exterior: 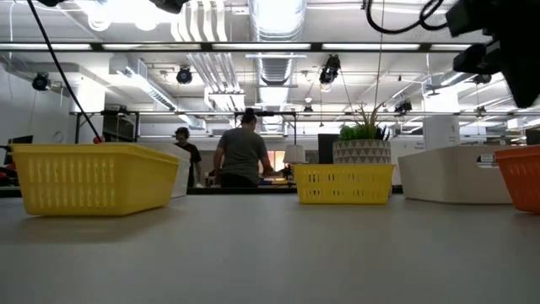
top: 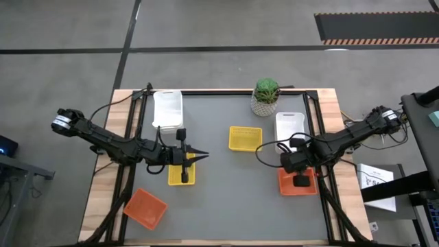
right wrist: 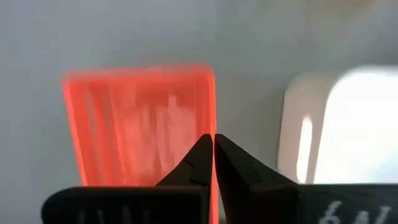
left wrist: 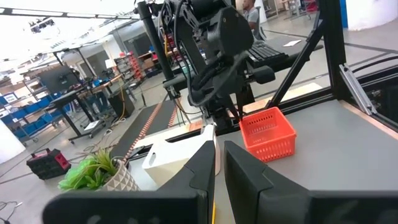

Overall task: Stack baskets by color
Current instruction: Stack the top yellow bin on top of the bottom yellow bin

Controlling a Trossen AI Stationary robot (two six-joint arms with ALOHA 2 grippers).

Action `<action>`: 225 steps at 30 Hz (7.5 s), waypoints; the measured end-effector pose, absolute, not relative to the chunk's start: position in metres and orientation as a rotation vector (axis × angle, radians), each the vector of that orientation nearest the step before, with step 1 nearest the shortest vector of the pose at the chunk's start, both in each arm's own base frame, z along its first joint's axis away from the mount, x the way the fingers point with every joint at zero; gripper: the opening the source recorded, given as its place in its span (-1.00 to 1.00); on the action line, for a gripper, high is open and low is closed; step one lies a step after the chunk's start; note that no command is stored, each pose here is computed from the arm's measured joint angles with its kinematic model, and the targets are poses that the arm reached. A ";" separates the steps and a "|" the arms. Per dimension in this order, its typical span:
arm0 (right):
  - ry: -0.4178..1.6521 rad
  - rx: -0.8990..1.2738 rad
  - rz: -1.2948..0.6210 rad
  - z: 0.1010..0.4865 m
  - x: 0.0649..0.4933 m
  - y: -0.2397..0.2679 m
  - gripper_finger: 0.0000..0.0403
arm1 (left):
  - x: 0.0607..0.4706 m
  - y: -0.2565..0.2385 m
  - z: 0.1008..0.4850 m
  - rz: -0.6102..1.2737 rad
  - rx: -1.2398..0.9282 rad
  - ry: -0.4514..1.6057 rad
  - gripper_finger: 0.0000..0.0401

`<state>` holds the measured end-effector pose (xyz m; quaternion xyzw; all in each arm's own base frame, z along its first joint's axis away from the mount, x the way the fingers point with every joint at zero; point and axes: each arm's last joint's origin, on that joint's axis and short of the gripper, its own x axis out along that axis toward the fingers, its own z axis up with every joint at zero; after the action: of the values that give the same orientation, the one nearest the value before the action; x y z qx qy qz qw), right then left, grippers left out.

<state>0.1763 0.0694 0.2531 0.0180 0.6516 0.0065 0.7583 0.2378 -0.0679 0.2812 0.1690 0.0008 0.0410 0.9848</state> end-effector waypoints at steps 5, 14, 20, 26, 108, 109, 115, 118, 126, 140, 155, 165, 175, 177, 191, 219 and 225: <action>1.118 -0.019 0.084 0.252 0.201 0.077 -0.96 | 0.237 -0.068 0.278 0.081 0.342 0.010 -0.92; 0.508 -0.380 0.254 0.236 0.233 0.086 -0.96 | 0.237 -0.068 0.278 0.081 0.288 0.009 -0.92; 0.097 -0.506 0.205 0.229 0.232 0.081 -0.96 | 0.238 -0.068 0.275 0.080 0.157 0.017 -0.92; 0.032 -0.488 0.166 0.220 0.224 0.072 -0.96 | 0.246 -0.071 0.260 0.081 0.032 0.087 -0.92; 0.098 -0.399 0.181 0.253 0.152 0.044 -0.95 | 0.416 0.007 0.181 -0.224 1.160 1.070 -0.97; 0.098 -0.399 0.181 0.253 0.152 0.044 -0.95 | 0.416 0.005 0.181 -0.230 1.163 1.067 -0.97; 0.097 -0.398 0.181 0.253 0.152 0.044 -0.95 | 0.416 -0.011 0.182 -0.199 1.114 1.049 -0.99; 0.101 -0.399 0.182 0.253 0.152 0.044 -0.96 | 0.416 -0.021 0.188 -0.115 1.076 1.050 -0.99; 0.119 -0.400 0.185 0.251 0.152 0.044 -0.96 | 0.410 -0.054 0.227 0.093 0.977 0.938 -0.99; 0.134 -0.403 0.187 0.250 0.152 0.044 -0.96 | 0.363 -0.131 0.299 0.213 0.448 0.759 -0.99; 0.149 -0.396 0.181 0.248 0.152 0.044 -0.96 | 0.318 -0.196 0.369 0.115 0.135 0.674 -0.99; 0.149 -0.389 0.180 0.248 0.152 0.044 -0.96 | 0.293 -0.189 0.385 0.165 -0.080 0.872 -0.99; 0.150 -0.388 0.180 0.248 0.152 0.044 -0.96 | 0.266 -0.174 0.383 0.295 -0.131 1.160 -0.99; 0.150 -0.388 0.180 0.248 0.152 0.044 -0.96 | 0.265 -0.174 0.380 0.289 -0.147 1.180 -0.99; 0.161 -0.380 0.181 0.246 0.152 0.044 -0.96 | 0.267 -0.175 0.364 0.293 -0.118 1.253 -1.00; 0.168 -0.384 0.182 0.244 0.152 0.044 -0.96 | 0.269 -0.172 0.349 0.327 -0.082 1.292 -1.00; 0.176 -0.386 0.184 0.243 0.152 0.044 -0.96 | 0.269 -0.172 0.340 0.340 -0.053 1.320 -1.00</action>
<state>0.1516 0.0437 0.2433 -0.1913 0.0872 0.0911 0.9734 0.2689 -0.1717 0.3401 -0.0245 0.6099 0.1571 0.7763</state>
